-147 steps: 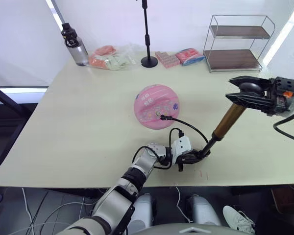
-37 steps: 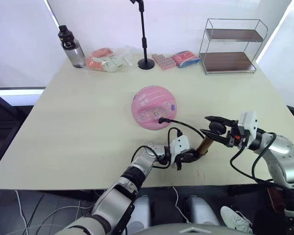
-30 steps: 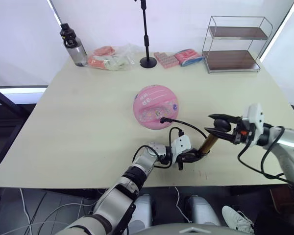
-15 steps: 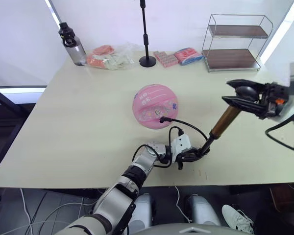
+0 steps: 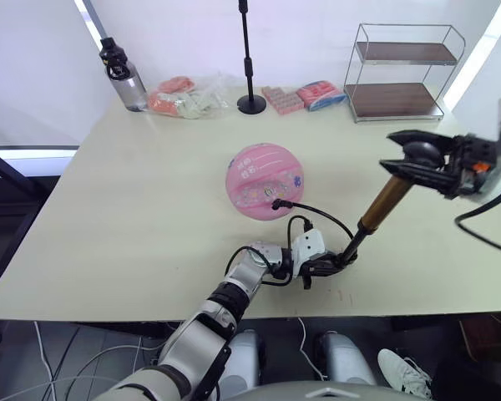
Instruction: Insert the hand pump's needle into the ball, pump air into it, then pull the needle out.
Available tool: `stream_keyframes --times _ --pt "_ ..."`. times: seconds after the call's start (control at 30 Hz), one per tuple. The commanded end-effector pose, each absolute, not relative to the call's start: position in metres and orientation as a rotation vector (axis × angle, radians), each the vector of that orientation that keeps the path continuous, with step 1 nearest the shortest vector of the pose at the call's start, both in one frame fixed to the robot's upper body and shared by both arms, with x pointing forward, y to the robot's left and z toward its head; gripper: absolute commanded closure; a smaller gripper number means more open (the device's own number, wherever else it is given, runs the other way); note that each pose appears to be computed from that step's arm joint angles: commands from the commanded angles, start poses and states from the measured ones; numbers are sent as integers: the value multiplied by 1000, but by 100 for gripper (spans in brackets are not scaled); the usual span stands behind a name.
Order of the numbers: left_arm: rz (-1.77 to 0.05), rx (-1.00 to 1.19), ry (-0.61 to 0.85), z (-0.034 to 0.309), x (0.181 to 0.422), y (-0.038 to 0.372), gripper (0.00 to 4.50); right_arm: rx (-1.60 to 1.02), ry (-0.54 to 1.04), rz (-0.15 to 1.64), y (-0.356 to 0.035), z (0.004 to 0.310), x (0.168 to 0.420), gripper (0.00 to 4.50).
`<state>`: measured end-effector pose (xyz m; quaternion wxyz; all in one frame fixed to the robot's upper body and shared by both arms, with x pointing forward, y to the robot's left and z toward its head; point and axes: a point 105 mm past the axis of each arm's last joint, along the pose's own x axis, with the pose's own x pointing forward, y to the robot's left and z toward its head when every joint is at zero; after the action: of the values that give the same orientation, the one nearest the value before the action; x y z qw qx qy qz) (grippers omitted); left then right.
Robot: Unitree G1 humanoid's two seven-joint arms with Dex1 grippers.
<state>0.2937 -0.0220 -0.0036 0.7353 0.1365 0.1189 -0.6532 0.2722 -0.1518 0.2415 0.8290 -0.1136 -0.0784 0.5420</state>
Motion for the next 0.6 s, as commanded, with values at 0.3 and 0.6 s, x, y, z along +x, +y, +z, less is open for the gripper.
stream_keyframes --times 0.3,0.6 --pt "-1373 319 519 -57 276 11 357 -226 -40 1128 -143 145 285 274" --pt "-1365 318 519 -58 275 13 357 -256 14 1136 -140 95 284 274"
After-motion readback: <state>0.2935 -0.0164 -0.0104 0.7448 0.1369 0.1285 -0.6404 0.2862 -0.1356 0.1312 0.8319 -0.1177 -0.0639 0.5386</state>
